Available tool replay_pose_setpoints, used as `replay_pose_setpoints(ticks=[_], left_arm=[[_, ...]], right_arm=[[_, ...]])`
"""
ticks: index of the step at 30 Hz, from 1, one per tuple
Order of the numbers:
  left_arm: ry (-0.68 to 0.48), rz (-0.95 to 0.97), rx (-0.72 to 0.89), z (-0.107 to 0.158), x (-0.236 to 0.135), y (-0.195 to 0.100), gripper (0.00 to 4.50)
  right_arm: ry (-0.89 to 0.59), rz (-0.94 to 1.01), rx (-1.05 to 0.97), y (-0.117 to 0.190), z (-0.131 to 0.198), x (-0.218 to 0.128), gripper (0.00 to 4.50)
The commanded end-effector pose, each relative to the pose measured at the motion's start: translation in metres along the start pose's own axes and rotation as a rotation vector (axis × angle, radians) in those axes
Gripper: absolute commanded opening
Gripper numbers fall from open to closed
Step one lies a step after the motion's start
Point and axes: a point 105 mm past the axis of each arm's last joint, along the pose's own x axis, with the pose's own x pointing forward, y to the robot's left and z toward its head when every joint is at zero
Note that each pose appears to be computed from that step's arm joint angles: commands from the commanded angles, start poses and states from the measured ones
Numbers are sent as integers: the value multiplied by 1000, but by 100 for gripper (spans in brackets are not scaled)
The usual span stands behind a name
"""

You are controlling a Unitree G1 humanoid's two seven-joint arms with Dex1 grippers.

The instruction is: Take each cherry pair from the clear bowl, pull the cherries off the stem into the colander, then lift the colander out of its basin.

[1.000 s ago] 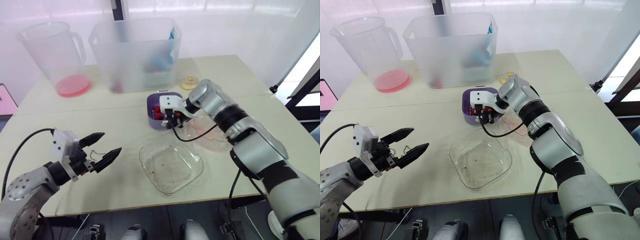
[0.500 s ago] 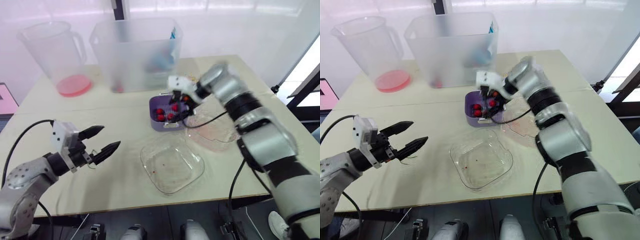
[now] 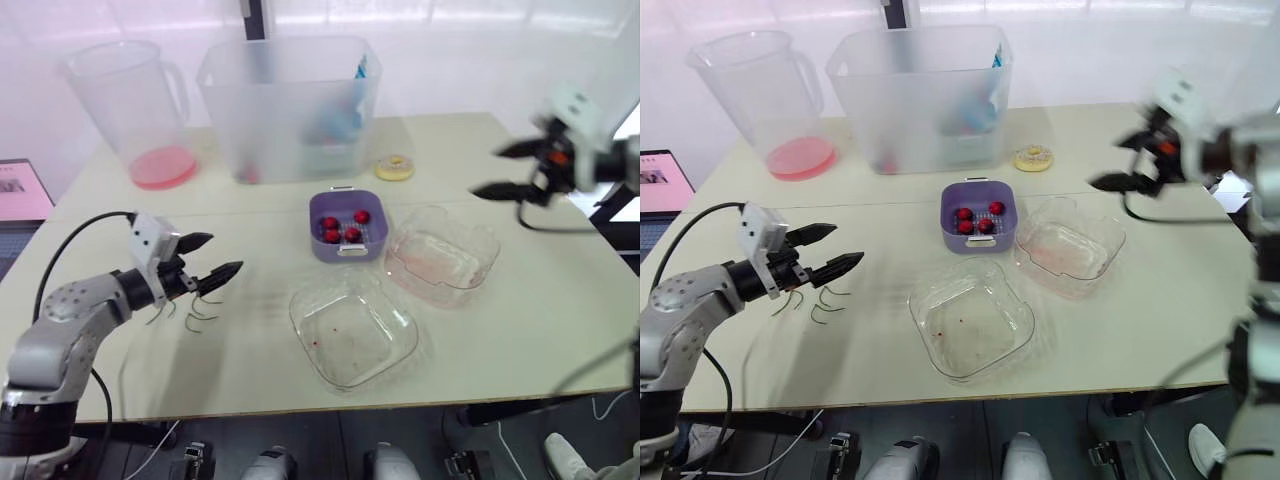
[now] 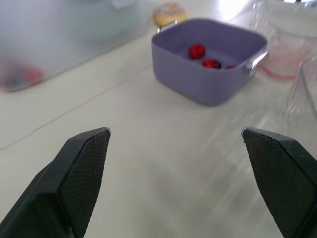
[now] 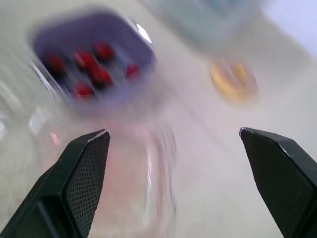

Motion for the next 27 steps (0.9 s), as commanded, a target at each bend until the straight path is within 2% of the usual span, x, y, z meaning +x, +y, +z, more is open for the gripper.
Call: replay_pose_setpoints(ticks=[1,6,10,18,25,27], left_arm=[[-9,-17,82,7,0,7,450],[25,-23,66,-1,-2,18,450],[59,-16,52,-13,-10,21,450],[80,5,35,-27,-34,20,450],[82,22,27,-27,-48,22,450],[66,19,-22,-24,-52,23,450]], right_arm=[[-181,-98,-13,7,-4,-39,446],[-128,-195,141,21,-76,-64,446],[-99,-223,202,27,-102,-67,446],[-133,-211,220,30,-102,-62,446],[-119,-179,193,26,-98,-52,446],[-127,-171,176,25,-93,-50,446]])
